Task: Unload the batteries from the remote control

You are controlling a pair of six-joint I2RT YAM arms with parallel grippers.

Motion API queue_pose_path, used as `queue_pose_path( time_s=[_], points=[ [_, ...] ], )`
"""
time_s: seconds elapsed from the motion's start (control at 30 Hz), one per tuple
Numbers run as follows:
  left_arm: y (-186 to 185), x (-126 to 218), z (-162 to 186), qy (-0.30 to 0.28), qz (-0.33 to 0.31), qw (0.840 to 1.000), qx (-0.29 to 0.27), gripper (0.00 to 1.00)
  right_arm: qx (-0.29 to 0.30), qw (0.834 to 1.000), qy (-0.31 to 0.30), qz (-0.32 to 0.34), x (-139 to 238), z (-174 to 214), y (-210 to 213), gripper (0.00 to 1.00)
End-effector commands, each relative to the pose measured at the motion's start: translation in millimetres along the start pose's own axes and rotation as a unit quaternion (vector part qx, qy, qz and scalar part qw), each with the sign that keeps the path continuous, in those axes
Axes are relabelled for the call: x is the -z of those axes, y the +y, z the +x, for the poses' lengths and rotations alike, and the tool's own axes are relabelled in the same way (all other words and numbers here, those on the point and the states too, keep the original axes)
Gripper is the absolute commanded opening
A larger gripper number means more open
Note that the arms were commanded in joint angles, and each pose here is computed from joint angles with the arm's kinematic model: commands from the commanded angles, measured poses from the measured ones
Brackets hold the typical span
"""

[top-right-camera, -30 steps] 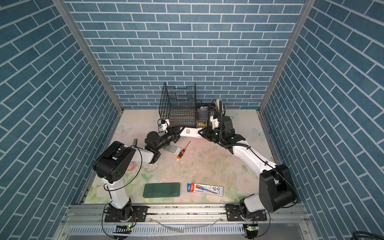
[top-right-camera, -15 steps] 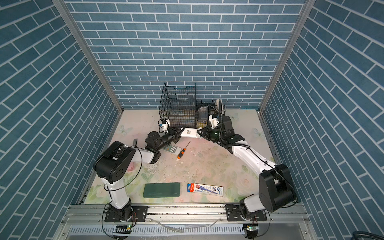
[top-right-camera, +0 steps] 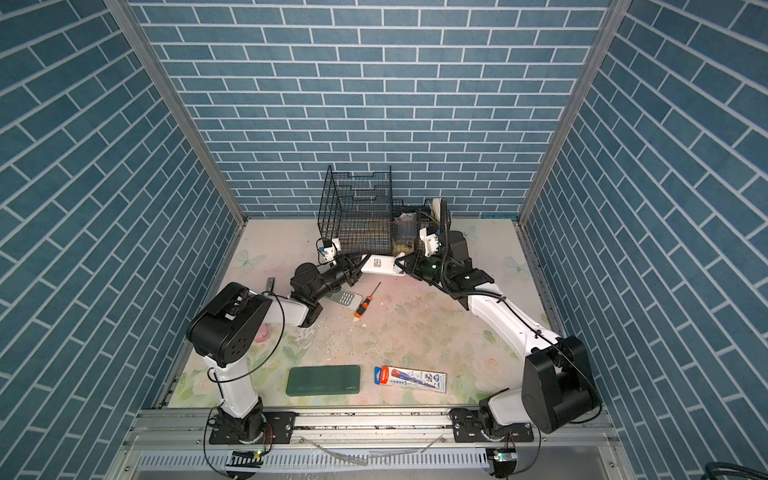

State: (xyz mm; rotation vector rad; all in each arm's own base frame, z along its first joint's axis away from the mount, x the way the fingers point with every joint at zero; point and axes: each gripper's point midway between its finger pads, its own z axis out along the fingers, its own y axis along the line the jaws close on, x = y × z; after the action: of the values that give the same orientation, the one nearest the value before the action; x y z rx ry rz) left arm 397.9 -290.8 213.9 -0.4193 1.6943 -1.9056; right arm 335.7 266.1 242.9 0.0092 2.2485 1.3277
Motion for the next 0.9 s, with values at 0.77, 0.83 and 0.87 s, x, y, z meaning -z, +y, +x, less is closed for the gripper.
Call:
queue_pose_path(
  time_s=[0.77,0.83,0.87],
  points=[
    [9.0,24.3,9.2,-0.006,-0.017,0.999,-0.033,0.0,0.032,0.971,-0.042,0.232,72.3,-21.0,-101.5,0.0],
    [11.3,24.7,10.0,-0.005,-0.027,0.999,-0.038,0.0,0.032,0.965,-0.034,0.259,72.1,-17.6,-119.0,0.0],
    [10.8,24.6,11.2,-0.004,-0.03,0.999,-0.042,0.0,0.032,0.961,-0.031,0.275,72.6,-17.0,-127.5,0.0]
  ],
)
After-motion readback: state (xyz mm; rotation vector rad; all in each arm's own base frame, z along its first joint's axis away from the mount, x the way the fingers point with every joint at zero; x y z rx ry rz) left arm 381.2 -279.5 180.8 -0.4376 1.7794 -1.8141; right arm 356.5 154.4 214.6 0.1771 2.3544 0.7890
